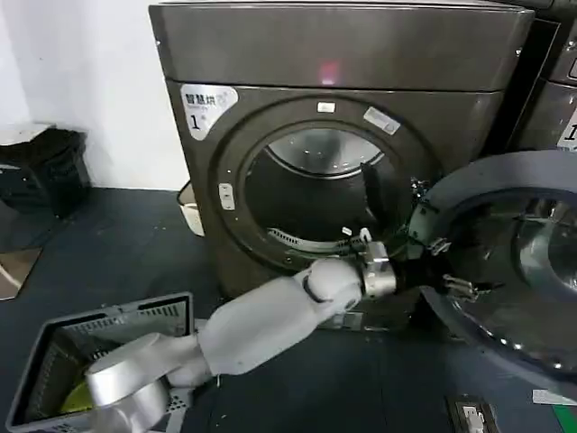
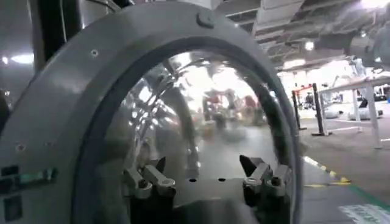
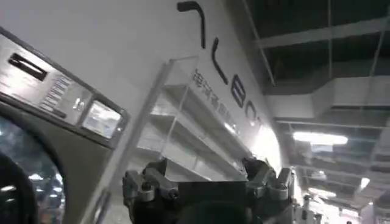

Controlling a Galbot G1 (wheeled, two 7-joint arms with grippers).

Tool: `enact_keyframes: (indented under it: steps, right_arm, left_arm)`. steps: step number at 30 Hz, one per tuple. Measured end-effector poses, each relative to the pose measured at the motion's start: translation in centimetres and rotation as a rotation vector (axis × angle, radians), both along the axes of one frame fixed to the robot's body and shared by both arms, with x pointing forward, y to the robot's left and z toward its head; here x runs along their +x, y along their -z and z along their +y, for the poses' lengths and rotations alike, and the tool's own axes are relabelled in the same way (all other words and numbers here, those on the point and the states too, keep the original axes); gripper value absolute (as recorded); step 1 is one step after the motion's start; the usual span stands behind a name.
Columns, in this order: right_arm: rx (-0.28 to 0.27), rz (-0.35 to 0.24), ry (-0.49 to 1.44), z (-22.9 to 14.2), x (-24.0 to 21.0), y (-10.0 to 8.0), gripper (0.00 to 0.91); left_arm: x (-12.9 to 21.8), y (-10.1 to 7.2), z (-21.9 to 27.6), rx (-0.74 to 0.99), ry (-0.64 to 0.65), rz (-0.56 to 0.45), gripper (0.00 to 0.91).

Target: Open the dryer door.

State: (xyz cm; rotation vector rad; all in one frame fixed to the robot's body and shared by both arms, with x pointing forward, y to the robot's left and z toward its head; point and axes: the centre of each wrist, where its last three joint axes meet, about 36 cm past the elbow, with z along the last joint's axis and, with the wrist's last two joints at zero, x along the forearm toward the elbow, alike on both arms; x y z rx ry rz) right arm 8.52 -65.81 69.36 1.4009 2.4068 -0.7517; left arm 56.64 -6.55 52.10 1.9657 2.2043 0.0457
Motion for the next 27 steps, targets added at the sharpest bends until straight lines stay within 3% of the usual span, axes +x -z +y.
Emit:
enact_keyframes:
  steps: [6, 8, 13, 20, 24, 27]
  right_arm:
    - [-0.011, -0.017, 0.013, -0.2, -0.4, -0.3, 0.907]
    - [-0.034, -0.022, 0.038, -0.3, -0.6, -0.6, 0.907]
    - [-0.083, -0.047, 0.096, -0.9, -1.7, -1.6, 0.907]
    - [-0.096, -0.086, 0.13, -1.3, -2.6, -2.2, 0.907]
    - [-0.098, -0.103, 0.129, -1.4, -2.2, -2.1, 0.907]
    - [-0.106, -0.108, 0.119, -1.3, -1.8, -2.3, 0.907]
  left_arm:
    - [0.3, 0.3, 1.1, -0.024, -0.014, -0.049, 0.907]
    - [0.5, 0.8, 2.1, -0.04, -0.034, -0.118, 0.907]
    - [0.2, 2.5, 5.0, -0.11, -0.084, -0.18, 0.907]
    - [-1.3, 4.3, 12.4, -0.106, -0.165, -0.169, 0.907]
    - [-2.3, 3.8, 17.9, -0.031, -0.261, -0.212, 0.907]
    - [-3.1, 3.2, 22.7, 0.057, -0.378, -0.182, 0.907]
